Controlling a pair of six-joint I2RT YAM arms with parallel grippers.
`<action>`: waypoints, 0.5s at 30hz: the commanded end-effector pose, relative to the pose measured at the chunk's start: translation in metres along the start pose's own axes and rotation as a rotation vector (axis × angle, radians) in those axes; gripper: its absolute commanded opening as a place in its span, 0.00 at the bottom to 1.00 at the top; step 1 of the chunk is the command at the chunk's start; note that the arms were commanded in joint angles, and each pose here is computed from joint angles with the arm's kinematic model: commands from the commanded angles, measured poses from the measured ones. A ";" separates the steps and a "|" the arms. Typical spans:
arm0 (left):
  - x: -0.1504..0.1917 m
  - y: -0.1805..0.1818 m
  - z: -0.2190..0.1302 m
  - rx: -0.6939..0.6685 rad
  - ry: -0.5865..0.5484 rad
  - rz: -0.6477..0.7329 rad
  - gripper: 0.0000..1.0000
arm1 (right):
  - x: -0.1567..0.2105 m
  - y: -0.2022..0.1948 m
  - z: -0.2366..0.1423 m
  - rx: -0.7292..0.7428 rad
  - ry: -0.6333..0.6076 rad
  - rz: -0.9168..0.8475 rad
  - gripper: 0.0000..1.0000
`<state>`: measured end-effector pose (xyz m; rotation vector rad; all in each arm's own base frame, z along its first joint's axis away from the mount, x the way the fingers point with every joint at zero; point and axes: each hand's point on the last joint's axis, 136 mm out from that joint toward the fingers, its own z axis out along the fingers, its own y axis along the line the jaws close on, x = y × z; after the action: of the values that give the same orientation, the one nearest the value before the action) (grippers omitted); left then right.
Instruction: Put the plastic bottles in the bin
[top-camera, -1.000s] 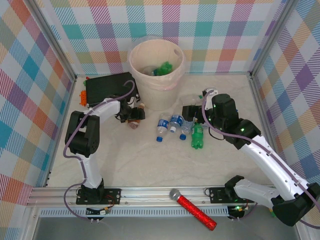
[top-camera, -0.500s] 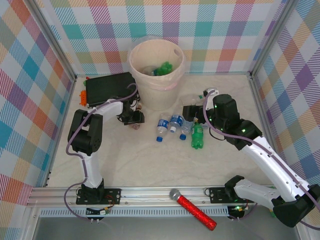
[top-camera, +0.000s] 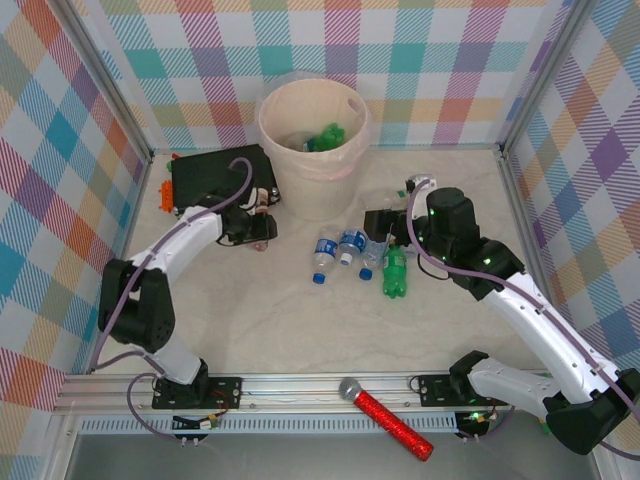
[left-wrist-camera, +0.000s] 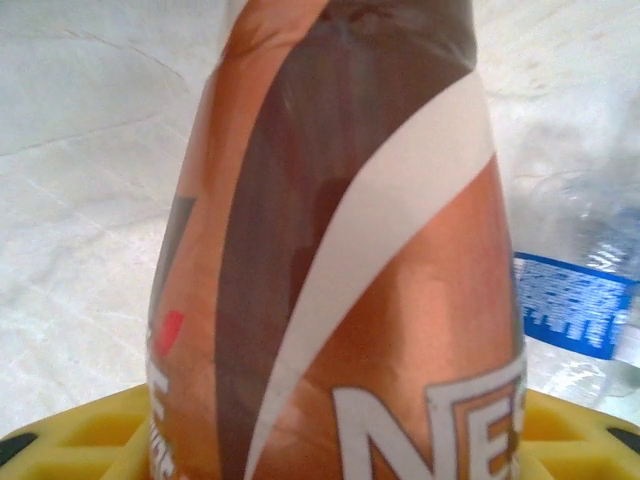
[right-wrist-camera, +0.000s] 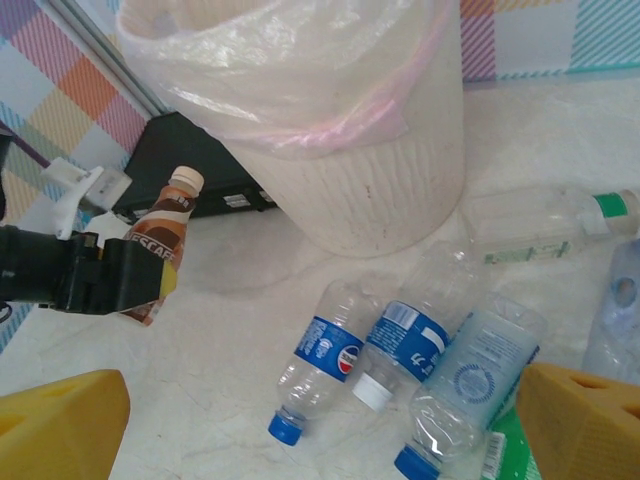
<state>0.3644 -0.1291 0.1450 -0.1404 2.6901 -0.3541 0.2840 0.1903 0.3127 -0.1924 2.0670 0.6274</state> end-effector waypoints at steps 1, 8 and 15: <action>-0.016 -0.010 -0.042 0.015 -0.084 -0.026 0.54 | -0.025 0.019 -0.009 -0.081 -0.080 -0.026 0.99; -0.065 -0.043 -0.117 0.101 -0.297 -0.003 0.52 | -0.039 0.034 -0.014 -0.146 -0.112 -0.055 0.99; -0.124 -0.080 -0.171 0.185 -0.486 0.020 0.51 | -0.043 0.037 -0.017 -0.152 -0.118 -0.069 0.99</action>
<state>0.3949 -0.1434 0.3406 -0.1188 2.2406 -0.4738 0.2818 0.2055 0.3522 -0.2778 1.9465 0.7205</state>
